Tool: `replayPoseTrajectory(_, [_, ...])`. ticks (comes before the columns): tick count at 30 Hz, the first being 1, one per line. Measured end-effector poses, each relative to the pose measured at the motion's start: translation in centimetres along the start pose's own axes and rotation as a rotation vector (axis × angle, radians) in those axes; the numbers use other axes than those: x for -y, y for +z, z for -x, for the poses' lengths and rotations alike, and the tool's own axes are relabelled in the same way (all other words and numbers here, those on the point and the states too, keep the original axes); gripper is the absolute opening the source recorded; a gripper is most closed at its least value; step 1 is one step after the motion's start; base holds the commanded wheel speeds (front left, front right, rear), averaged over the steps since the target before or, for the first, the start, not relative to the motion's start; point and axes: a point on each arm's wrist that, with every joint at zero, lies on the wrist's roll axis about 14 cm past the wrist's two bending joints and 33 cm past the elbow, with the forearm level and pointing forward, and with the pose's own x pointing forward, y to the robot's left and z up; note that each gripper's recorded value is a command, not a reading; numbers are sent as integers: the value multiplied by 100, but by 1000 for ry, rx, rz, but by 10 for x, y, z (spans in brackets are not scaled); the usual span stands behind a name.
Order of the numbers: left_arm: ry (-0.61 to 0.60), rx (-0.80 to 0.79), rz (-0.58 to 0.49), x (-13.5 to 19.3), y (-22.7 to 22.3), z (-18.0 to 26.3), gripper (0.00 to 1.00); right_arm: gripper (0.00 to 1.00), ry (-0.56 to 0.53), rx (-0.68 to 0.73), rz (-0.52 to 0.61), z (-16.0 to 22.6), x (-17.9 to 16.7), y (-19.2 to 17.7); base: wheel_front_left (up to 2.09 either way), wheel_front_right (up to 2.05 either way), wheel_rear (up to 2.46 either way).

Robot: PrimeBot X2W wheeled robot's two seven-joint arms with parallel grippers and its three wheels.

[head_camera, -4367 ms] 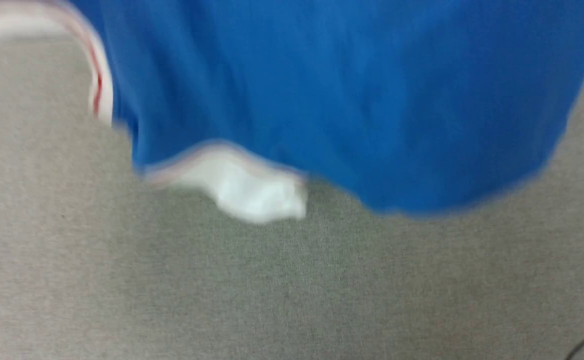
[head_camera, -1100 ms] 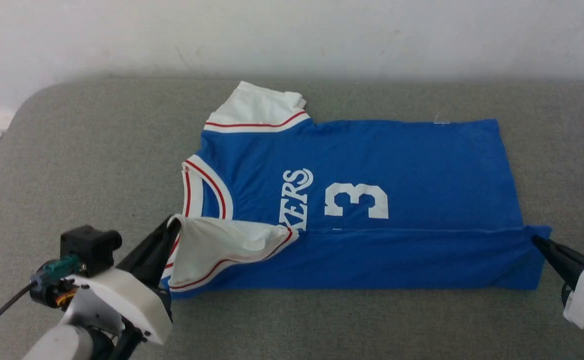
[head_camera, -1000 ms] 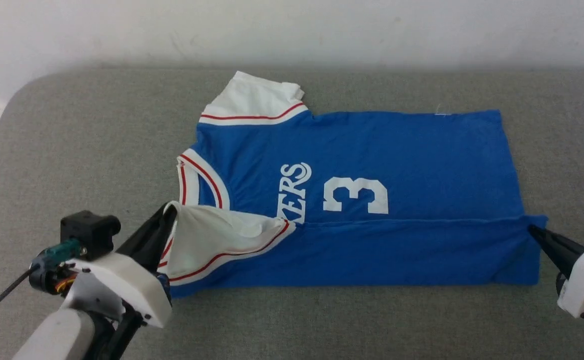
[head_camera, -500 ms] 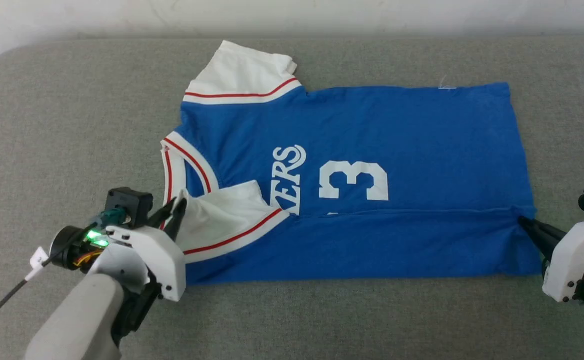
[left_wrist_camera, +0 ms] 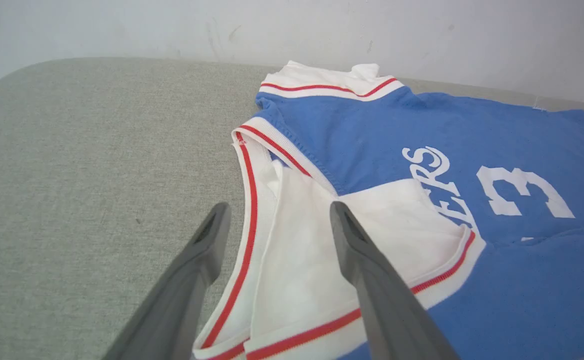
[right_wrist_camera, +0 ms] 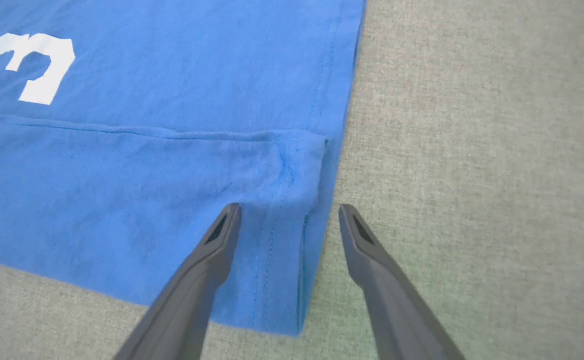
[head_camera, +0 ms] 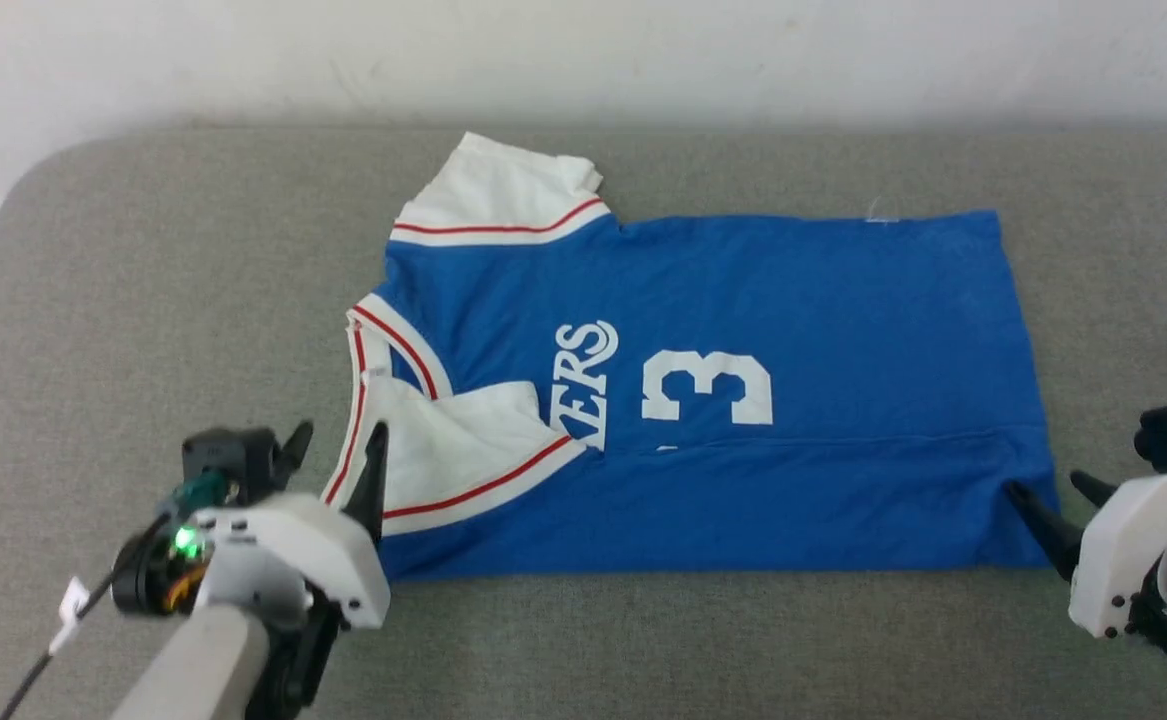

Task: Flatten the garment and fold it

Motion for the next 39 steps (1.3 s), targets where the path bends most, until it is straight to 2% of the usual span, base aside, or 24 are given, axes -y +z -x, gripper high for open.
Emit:
replayPoseTrajectory(4, [26,-39,64,0,-13,25,100,100,-64,-19,-40,12,6,-10,0,0,0])
replayPoseTrajectory(11, [32,-189,52,1,-45,56,100,100,-146,-31,-85,29,2,-20,0,0,0])
replayPoseTrajectory(19, [96,-271,39,-11,-65,53,100,100,-160,-2,-143,37,-14,-15,0,0,0])
replayPoseTrajectory(24, [136,-322,40,-19,-84,46,100,100,-179,-9,-156,40,-11,-17,0,0,0])
replayPoseTrajectory(28, [123,-345,32,-17,-90,35,100,100,-204,-23,-159,41,-5,-20,0,0,0])
replayPoseTrajectory(29, [109,-355,32,-15,-92,33,29,100,-214,-28,-159,41,-2,-22,0,0,0])
replayPoseTrajectory(30, [96,-360,30,-13,-93,31,0,100,-224,-31,-157,42,1,-23,0,0,0])
replayPoseTrajectory(35, [63,-334,45,-4,-87,26,0,100,-274,-58,-149,46,12,-30,0,0,0])
replayPoseTrajectory(39, [58,-290,43,-3,-78,31,0,100,-269,-88,-158,41,9,-36,0,0,0])
